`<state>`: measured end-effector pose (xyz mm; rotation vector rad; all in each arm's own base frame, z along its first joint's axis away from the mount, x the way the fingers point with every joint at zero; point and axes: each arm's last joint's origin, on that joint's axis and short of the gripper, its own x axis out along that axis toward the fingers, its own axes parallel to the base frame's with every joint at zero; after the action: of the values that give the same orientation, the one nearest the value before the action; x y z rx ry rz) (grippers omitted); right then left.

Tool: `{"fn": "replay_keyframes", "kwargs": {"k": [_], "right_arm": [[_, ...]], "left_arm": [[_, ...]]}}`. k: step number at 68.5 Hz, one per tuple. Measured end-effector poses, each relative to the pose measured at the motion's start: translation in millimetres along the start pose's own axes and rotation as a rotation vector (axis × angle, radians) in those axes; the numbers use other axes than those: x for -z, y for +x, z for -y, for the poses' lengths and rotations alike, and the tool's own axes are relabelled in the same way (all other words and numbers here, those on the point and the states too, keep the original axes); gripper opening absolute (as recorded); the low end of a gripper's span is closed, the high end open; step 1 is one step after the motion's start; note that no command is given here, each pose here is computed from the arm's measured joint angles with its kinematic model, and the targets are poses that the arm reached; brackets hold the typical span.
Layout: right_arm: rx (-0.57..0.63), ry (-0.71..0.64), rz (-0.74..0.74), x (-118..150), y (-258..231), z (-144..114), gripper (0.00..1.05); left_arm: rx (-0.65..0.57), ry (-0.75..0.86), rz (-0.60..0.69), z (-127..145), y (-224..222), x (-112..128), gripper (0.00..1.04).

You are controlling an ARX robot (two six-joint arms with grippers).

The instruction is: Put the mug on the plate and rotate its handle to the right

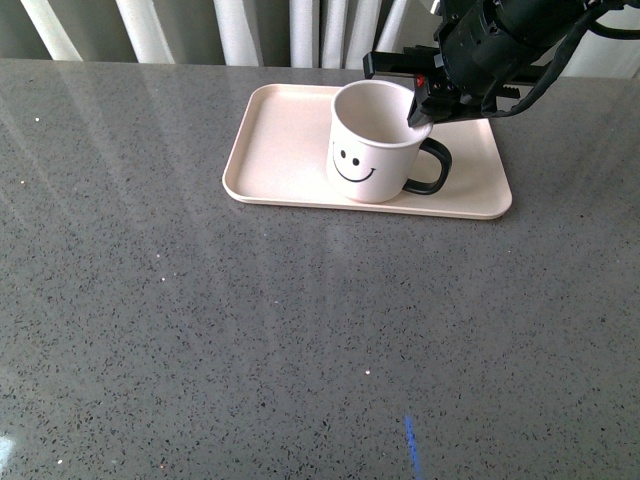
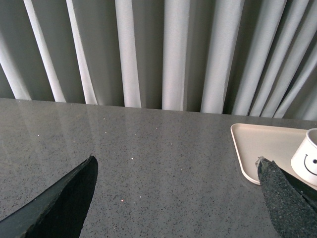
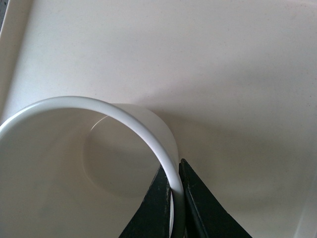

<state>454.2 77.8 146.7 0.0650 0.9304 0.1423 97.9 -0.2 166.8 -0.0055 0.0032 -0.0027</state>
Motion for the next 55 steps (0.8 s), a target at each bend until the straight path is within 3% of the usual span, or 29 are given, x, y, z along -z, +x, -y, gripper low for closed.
{"fn": "replay_keyframes", "kwargs": {"k": [21,37,55], "right_arm": [[-0.028,-0.054,0.027,-18,-24,12,0.02],[-0.087,-0.235,0.085,-43,-49,35,0.02],[-0.127,-0.409,0.045,-44,-38,46,0.02]], "left_arm": [[0.000,0.000,0.000,0,0,0,0.95],[0.000,0.000,0.000,0,0,0,0.95],[0.000,0.000,0.000,0,0,0,0.95]]}}
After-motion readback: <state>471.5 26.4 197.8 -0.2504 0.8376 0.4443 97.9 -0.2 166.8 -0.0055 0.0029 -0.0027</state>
